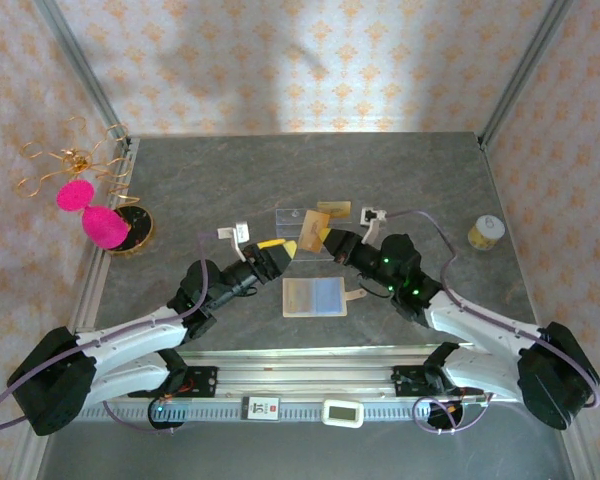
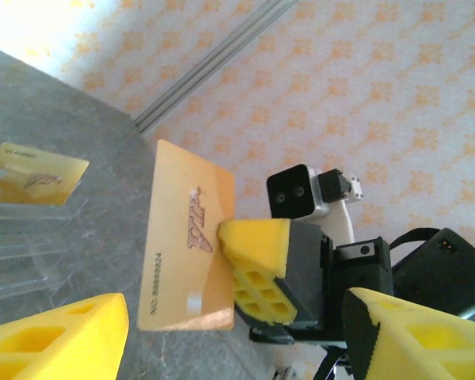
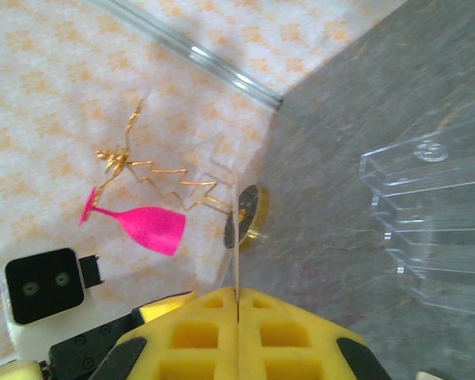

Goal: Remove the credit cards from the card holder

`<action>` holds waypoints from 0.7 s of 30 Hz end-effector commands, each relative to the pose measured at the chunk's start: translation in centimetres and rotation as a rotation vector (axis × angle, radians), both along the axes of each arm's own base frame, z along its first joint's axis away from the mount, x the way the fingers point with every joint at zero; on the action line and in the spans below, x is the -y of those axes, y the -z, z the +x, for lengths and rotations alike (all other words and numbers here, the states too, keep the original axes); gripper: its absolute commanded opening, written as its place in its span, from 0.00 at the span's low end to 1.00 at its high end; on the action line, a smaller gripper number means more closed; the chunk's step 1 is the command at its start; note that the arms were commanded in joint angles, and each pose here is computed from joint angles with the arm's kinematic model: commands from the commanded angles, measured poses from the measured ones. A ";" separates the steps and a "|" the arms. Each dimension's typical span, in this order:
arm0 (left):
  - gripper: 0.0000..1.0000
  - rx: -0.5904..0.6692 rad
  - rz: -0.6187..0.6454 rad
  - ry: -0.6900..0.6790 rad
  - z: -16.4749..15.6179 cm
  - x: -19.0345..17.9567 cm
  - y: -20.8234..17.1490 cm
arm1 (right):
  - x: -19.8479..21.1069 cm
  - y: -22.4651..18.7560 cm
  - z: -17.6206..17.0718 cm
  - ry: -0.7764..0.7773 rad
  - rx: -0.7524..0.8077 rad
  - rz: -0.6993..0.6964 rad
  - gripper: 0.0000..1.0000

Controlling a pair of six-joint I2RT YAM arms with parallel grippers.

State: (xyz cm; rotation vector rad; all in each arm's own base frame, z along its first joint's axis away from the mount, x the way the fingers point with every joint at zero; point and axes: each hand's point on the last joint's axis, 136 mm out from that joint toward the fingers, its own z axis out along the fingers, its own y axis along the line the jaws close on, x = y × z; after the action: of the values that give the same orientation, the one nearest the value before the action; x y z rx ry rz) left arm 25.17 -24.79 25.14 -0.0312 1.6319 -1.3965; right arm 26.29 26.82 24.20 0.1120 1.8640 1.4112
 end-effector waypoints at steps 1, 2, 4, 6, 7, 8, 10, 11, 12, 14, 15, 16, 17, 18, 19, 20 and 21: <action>0.69 0.059 -0.065 0.006 -0.3 -0.2 -2.3 | -1.5 -5.2 -1.0 -0.064 0.120 0.120 0.00; 0.69 0.056 -0.063 0.001 -0.3 -0.3 -2.2 | -1.7 -5.4 -1.2 -0.072 0.129 0.123 0.00; 0.64 0.054 -0.063 -0.005 -0.2 -0.4 -2.2 | -2.0 -5.9 -1.5 -0.076 0.147 0.128 0.00; 0.61 0.053 -0.063 -0.005 -0.2 -0.4 -2.3 | -2.2 -6.1 -1.6 -0.080 0.153 0.132 0.00; 0.57 0.059 -0.066 -0.001 -0.3 -0.4 -2.5 | -2.3 -6.2 -1.6 -0.082 0.154 0.133 0.00; 0.54 0.061 -0.068 0.006 -0.4 -0.3 -2.6 | -2.4 -6.2 -1.6 -0.085 0.156 0.134 0.00; 0.49 0.071 -0.081 0.026 -0.6 -0.1 -2.9 | -2.8 -6.2 -1.6 -0.091 0.153 0.134 0.00; 0.46 0.075 -0.087 0.031 -0.7 0.0 -3.1 | -3.0 -6.1 -1.5 -0.095 0.152 0.132 0.00; 0.42 0.083 -0.093 0.039 -0.8 0.0 -3.3 | -3.1 -6.0 -1.4 -0.090 0.150 0.127 0.00; 0.34 0.092 -0.102 0.051 -0.9 0.2 -3.7 | -3.2 -5.4 -1.1 -0.077 0.140 0.115 0.00; 0.30 0.096 -0.105 0.056 -1.0 0.3 -3.8 | -3.3 -5.1 -0.9 -0.071 0.133 0.106 0.00; 0.27 0.101 -0.109 0.058 -1.0 0.2 -4.0 | -3.4 -4.6 -0.8 -0.071 0.123 0.098 0.00; 0.24 0.102 -0.109 0.060 -1.1 0.3 -4.0 | -3.6 -4.4 -0.8 -0.076 0.117 0.092 0.00; 0.20 0.103 -0.106 0.054 -1.0 0.2 -4.0 | -3.8 -4.0 -0.8 -0.078 0.110 0.085 0.00; 0.17 0.103 -0.104 0.046 -0.9 0.1 -4.0 | -3.9 -3.7 -0.9 -0.081 0.102 0.076 0.00; 0.15 0.100 -0.100 0.039 -0.8 0.0 -3.9 | -4.0 -3.4 -1.0 -0.084 0.099 0.070 0.00; 0.13 0.099 -0.094 0.029 -0.7 -0.1 -3.9 | -4.0 -3.2 -1.2 -0.086 0.095 0.064 0.00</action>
State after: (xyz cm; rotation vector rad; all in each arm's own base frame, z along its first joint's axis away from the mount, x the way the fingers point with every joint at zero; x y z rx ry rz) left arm 25.14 -24.63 26.26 -0.0436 1.5863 -1.4354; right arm 25.38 30.23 26.83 0.0257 1.7786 1.5120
